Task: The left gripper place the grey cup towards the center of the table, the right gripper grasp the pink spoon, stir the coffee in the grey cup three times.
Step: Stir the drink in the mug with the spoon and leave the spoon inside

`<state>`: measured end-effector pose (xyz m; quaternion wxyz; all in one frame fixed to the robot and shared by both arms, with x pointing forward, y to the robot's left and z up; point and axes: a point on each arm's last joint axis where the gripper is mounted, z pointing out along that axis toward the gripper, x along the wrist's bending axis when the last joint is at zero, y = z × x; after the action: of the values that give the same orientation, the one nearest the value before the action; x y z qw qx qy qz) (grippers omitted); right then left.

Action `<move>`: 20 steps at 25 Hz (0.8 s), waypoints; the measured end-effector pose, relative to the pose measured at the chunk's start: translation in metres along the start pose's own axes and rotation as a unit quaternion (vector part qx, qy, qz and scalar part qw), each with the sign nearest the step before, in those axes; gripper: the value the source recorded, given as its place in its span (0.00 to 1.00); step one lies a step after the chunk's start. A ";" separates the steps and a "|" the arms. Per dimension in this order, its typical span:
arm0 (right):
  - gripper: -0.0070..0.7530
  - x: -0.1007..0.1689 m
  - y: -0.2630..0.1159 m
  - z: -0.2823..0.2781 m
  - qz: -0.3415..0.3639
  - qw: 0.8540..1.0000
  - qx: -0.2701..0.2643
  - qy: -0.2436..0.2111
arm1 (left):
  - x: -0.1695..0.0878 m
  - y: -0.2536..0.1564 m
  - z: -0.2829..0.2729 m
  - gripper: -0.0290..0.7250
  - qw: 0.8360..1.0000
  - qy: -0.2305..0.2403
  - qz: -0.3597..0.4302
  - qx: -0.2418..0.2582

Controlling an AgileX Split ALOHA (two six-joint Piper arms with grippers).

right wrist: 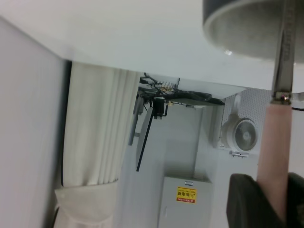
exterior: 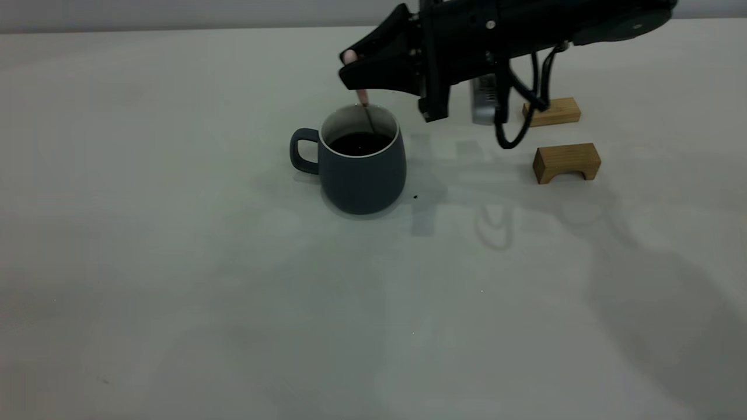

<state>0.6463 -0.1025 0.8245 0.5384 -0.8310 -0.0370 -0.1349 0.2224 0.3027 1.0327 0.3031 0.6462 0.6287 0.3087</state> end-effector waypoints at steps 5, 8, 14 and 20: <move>0.20 -0.003 -0.004 0.001 0.021 1.000 0.018 -0.013 | 0.000 0.000 0.000 0.42 1.000 0.000 0.000 0.000; 0.20 -0.005 -0.009 0.009 0.004 1.000 0.024 -0.008 | 0.000 0.000 0.000 0.42 1.000 0.000 0.000 0.000; 0.20 -0.002 -0.004 0.007 -0.037 0.999 -0.003 0.004 | 0.000 0.000 0.000 0.42 1.000 0.000 0.000 0.000; 0.20 -0.004 -0.001 0.001 0.012 1.000 -0.001 -0.024 | 0.000 0.000 0.000 0.42 1.000 0.000 0.000 0.000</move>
<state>0.6423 -0.1008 0.8239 0.5381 -0.8349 -0.0404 -0.1086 0.2224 0.3027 1.0327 0.3031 0.6462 0.6287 0.3087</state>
